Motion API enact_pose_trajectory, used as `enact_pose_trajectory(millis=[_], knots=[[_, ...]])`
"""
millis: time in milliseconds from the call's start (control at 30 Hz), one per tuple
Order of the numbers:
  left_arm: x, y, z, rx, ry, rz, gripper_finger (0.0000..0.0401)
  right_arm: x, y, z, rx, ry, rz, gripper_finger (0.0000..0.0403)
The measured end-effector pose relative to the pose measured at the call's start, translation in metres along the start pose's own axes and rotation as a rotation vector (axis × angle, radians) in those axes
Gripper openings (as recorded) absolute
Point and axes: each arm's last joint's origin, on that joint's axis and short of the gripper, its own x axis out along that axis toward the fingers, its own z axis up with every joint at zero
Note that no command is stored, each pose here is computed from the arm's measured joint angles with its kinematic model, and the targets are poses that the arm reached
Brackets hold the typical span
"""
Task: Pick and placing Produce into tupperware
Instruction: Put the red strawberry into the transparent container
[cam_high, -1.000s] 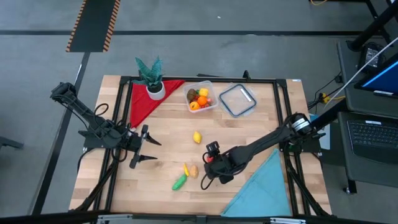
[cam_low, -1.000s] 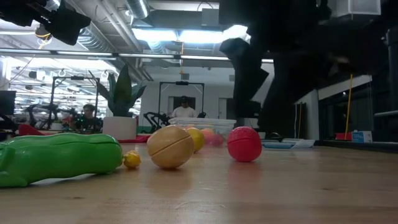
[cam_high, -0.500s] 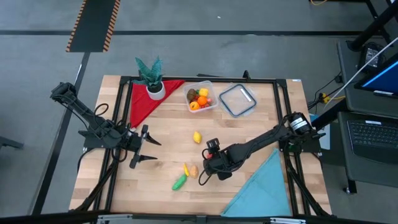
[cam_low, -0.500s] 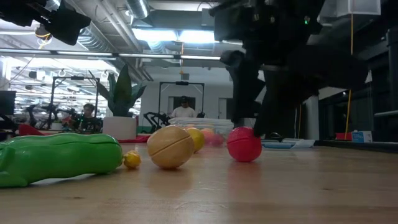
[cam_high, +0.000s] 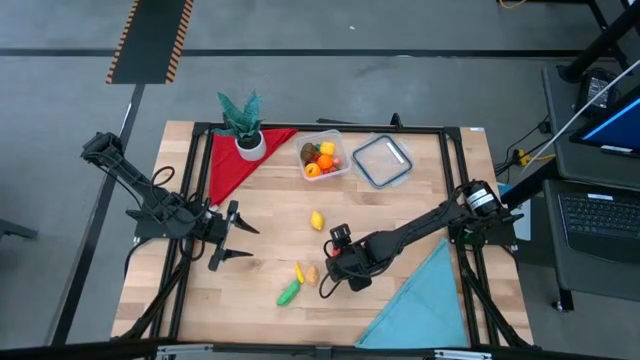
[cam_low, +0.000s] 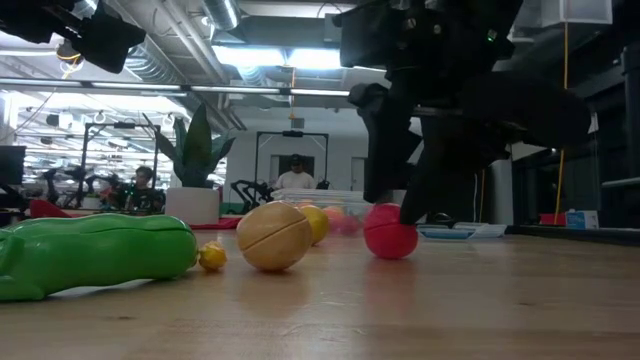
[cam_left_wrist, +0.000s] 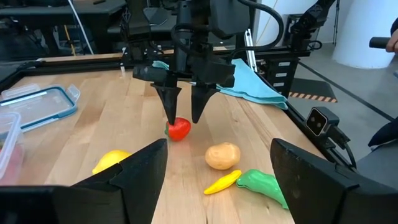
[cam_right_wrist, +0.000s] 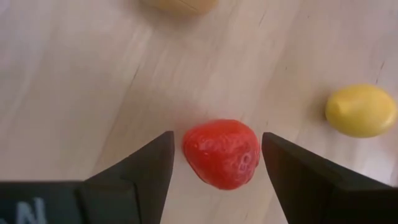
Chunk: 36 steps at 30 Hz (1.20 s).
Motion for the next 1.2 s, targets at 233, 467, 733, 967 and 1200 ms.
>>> enact_pose_trajectory(millis=[233,467,733,967,1200], knots=[[0.000,0.000,0.000,0.000,0.000,0.000,0.0274,0.002,-0.005,-0.001,0.012,0.005,-0.001,0.0243],[0.000,0.000,0.000,0.000,0.001,0.000,0.0276,0.018,-0.004,-0.004,0.013,0.050,0.041,0.0243],[0.000,0.000,-0.001,0.005,0.011,0.001,0.0273,0.020,-0.006,-0.006,0.016,0.063,0.040,0.0243],[0.000,0.000,-0.002,0.011,0.023,0.003,0.0273,0.019,-0.005,-0.011,-0.004,0.120,0.048,0.0243],[0.000,0.000,-0.002,0.011,0.022,0.003,0.0273,0.019,-0.005,-0.012,-0.030,0.125,0.050,0.0243]])
